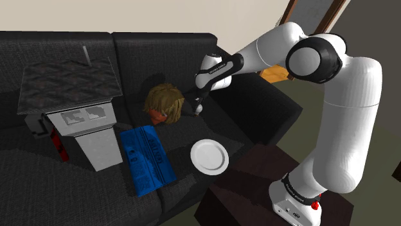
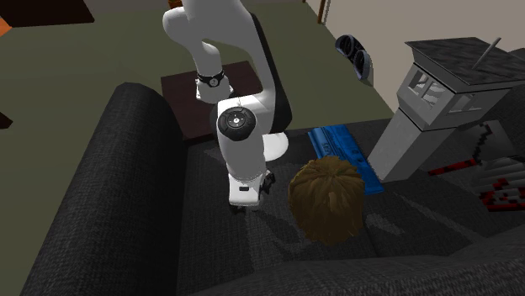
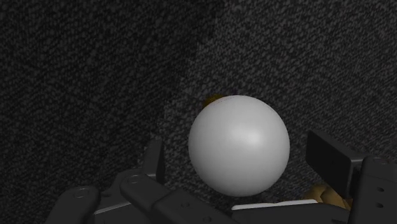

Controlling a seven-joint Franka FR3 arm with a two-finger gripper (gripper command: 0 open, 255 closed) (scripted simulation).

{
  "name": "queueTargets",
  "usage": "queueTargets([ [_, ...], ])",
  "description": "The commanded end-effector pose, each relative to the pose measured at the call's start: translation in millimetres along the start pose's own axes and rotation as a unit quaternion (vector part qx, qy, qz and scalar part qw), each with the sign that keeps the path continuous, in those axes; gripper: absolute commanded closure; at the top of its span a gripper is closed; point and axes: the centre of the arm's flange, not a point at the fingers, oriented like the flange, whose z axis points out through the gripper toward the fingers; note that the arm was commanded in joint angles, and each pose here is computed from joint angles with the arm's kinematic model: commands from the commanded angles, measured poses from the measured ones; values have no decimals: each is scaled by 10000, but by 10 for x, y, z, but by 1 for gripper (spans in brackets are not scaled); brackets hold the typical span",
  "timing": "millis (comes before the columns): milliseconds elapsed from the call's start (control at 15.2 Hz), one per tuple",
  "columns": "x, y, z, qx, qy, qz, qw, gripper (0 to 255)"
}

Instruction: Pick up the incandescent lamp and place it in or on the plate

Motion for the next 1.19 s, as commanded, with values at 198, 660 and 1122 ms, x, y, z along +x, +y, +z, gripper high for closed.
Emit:
queueTargets([
  [198,-1,0,9,-1,2,0,10000,0],
  [660,0,0,9,-1,2,0,10000,255],
  [1122,8,-7,-149,-1,2,0,10000,255],
])
